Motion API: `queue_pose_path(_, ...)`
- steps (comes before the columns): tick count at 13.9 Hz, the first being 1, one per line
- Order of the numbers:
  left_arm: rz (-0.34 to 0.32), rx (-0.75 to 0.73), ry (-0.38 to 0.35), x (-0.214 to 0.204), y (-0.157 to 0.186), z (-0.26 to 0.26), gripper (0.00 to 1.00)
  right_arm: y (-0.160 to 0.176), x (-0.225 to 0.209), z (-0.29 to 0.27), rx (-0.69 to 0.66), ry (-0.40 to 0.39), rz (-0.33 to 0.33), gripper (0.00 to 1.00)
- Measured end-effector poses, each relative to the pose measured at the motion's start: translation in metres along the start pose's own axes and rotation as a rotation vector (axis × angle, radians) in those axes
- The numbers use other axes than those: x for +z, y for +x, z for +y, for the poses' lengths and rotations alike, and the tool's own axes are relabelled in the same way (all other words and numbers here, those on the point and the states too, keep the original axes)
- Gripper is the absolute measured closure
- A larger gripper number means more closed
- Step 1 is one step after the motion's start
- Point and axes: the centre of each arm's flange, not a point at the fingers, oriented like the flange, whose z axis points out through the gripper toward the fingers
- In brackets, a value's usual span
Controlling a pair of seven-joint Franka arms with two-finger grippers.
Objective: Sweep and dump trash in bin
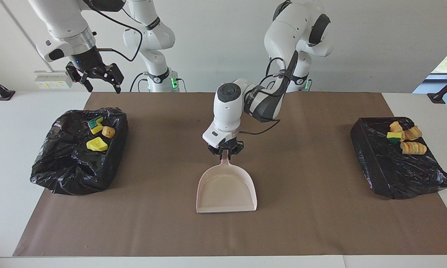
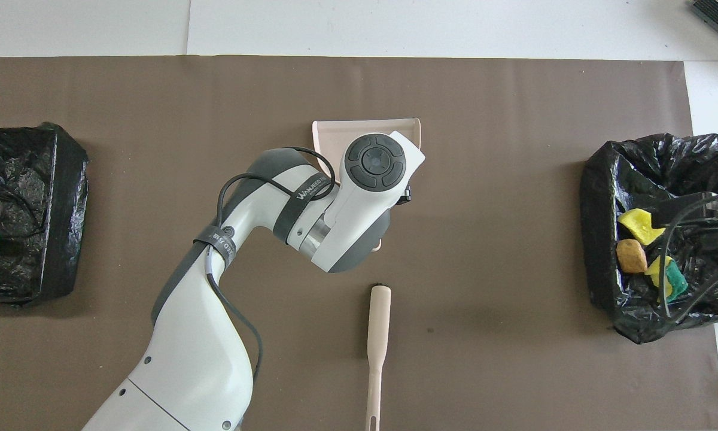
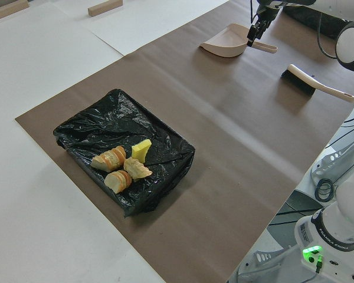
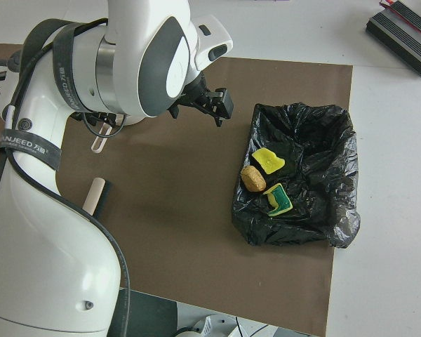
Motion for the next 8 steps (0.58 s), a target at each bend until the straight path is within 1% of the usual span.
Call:
queue_pose_path(1, 0.015, 0.003, 0.003, -0.007, 0.004, -0.005, 0.04, 0.000, 0.000, 0.000, 0.000, 0.000, 0.000, 0.00)
queue_pose_path(2, 0.029, 0.016, 0.004, -0.016, 0.009, -0.012, 0.00, 0.000, 0.000, 0.000, 0.000, 0.000, 0.000, 0.00)
queue_pose_path(4, 0.050, 0.066, 0.009, -0.039, 0.022, -0.043, 0.00, 0.000, 0.000, 0.000, 0.000, 0.000, 0.000, 0.00)
queue_pose_path(8, 0.080, 0.161, 0.028, -0.101, 0.035, -0.142, 0.00, 0.000, 0.000, 0.000, 0.000, 0.000, 0.000, 0.00)
